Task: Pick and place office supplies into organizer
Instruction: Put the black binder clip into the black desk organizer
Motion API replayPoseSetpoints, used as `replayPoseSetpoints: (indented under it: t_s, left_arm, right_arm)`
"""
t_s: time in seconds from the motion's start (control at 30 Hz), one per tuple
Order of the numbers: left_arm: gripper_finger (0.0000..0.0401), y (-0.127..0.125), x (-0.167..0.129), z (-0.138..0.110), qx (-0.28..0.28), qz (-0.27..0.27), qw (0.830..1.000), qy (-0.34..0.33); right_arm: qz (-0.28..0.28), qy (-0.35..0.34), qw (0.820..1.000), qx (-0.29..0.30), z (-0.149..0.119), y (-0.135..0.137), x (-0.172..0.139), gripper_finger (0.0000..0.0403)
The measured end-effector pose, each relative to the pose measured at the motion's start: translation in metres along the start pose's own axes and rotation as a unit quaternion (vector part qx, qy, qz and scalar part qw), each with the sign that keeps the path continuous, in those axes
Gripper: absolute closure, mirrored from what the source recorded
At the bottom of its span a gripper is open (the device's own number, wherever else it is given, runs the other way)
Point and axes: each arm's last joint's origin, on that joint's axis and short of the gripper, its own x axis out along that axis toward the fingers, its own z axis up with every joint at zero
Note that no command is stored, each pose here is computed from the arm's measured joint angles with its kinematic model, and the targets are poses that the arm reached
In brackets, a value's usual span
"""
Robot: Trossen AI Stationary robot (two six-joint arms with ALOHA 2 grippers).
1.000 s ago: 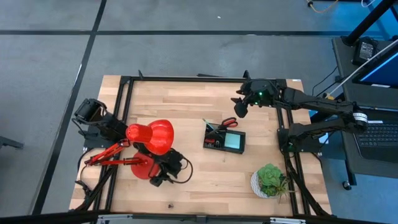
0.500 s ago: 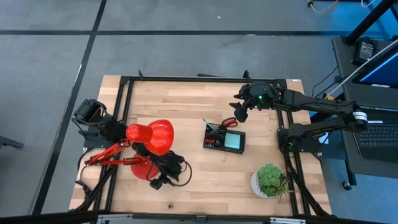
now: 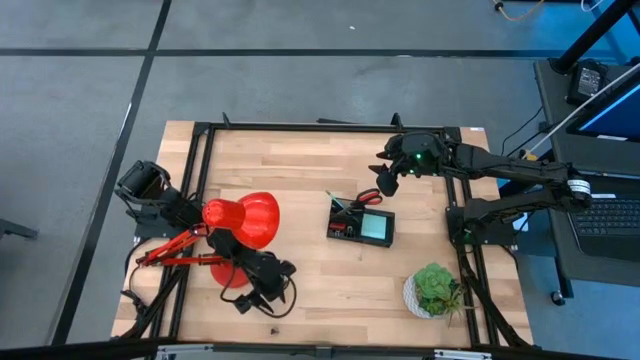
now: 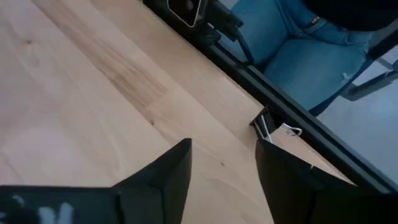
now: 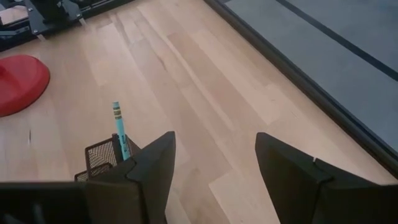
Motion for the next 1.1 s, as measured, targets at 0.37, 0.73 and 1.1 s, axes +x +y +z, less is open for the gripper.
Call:
replayPoseSetpoints:
  t_s: [0.37, 0.73, 1.1]
  left_arm:
    - [0.0187, -0.012, 0.011, 0.005, 0.029, -0.021, 0.999, -0.031]
    - [0.0189, -0.014, 0.037, 0.0, 0.023, -0.053, 0.996, -0.061]
    - [0.0189, -0.014, 0.051, -0.005, 0.029, -0.058, 0.995, -0.074]
  right_arm:
    - [-0.001, 0.0, 1.0, 0.013, 0.0, 0.0, 0.0, 0.0179]
    - [-0.001, 0.001, 1.0, 0.022, 0.0, 0.0, 0.0, 0.0179]
    - [-0.002, 0.005, 1.0, 0.026, -0.001, 0.0, 0.0, 0.0179]
